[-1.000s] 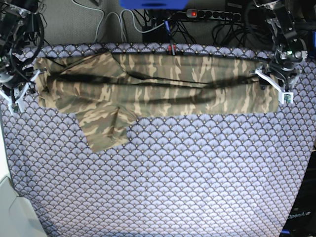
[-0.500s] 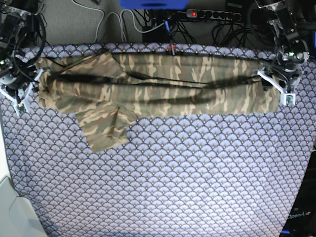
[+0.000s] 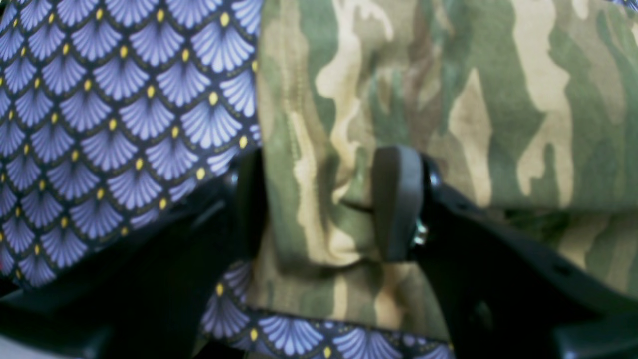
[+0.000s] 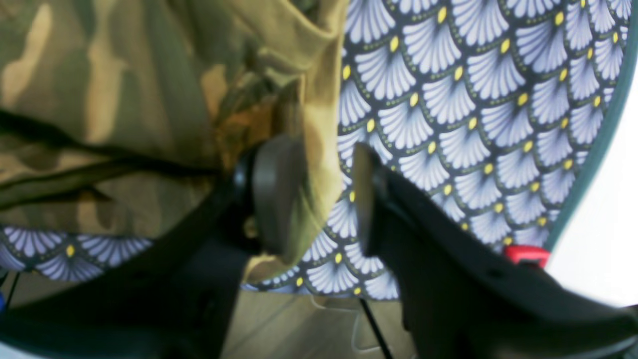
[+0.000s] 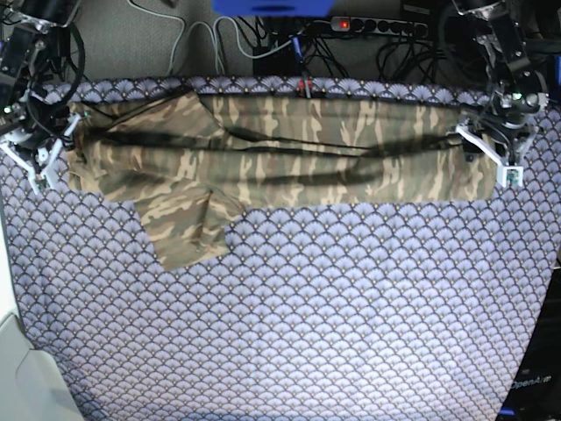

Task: Fold the T-shirt properly
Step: 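Pull the strip end at the right gripper outward to straighten it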

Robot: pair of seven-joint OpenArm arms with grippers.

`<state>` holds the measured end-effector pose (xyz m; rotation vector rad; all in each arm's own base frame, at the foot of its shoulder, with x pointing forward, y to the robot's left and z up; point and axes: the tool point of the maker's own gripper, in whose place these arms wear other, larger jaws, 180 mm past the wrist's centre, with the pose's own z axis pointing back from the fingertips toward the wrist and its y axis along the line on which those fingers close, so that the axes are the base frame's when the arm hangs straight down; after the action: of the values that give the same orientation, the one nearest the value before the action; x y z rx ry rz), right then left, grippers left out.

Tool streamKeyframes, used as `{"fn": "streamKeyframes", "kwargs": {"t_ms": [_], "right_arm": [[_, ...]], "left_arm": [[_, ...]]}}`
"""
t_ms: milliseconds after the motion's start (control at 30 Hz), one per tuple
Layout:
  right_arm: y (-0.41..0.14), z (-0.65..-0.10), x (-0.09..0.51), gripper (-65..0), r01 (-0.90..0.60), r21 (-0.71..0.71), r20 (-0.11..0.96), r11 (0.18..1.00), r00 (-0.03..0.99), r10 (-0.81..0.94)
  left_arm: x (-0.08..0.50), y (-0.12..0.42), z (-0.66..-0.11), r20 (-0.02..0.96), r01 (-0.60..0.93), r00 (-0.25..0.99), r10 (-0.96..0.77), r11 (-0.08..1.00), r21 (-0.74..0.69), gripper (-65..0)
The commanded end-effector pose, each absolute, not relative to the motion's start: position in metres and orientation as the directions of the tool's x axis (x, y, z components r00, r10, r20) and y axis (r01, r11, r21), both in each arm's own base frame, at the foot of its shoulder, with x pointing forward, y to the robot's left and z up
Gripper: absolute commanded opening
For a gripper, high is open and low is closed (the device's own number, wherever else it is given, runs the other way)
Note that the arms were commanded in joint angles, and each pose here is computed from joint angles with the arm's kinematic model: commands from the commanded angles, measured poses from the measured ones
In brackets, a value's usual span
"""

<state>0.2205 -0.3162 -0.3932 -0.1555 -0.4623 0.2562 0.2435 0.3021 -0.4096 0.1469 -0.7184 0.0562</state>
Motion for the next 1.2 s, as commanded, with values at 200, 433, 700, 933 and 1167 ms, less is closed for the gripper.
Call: {"fn": "streamKeyframes", "kwargs": {"t_ms": [200, 433, 700, 933, 1167], "right_arm": [[-0.311, -0.350, 0.245, -28.7, -0.217, -0.272, 0.526, 0.937, 0.782, 0.334], [-0.300, -0.351, 0.243, -26.4, -0.218, -0.209, 0.527, 0.954, 0.796, 0.297], [-0.291, -0.353, 0.250, -26.4, -0.211, -0.180, 0.536, 0.961, 0.798, 0.276], [-0.291, -0.360, 0.258, -26.4, -0.195, -0.146, 0.518, 0.970, 0.820, 0.243], [-0.284, -0.361, 0.259, -26.4, -0.193, -0.130, 0.528, 0.973, 0.817, 0.233]], "left_arm": [[0.251, 0.306, -0.399, 0.687, -0.102, 0.726, -0.013, 0.987, 0.127, -31.8], [0.250, 0.306, -0.399, 0.686, -0.102, 0.727, -0.013, 0.987, 0.127, -31.8], [0.250, 0.307, -0.399, 0.686, -0.104, 0.727, -0.012, 0.986, 0.128, -31.8], [0.251, 0.305, -0.399, 0.687, -0.103, 0.726, -0.011, 0.987, 0.124, -31.8], [0.251, 0.306, -0.399, 0.687, -0.105, 0.726, -0.010, 0.987, 0.124, -31.8]]}}
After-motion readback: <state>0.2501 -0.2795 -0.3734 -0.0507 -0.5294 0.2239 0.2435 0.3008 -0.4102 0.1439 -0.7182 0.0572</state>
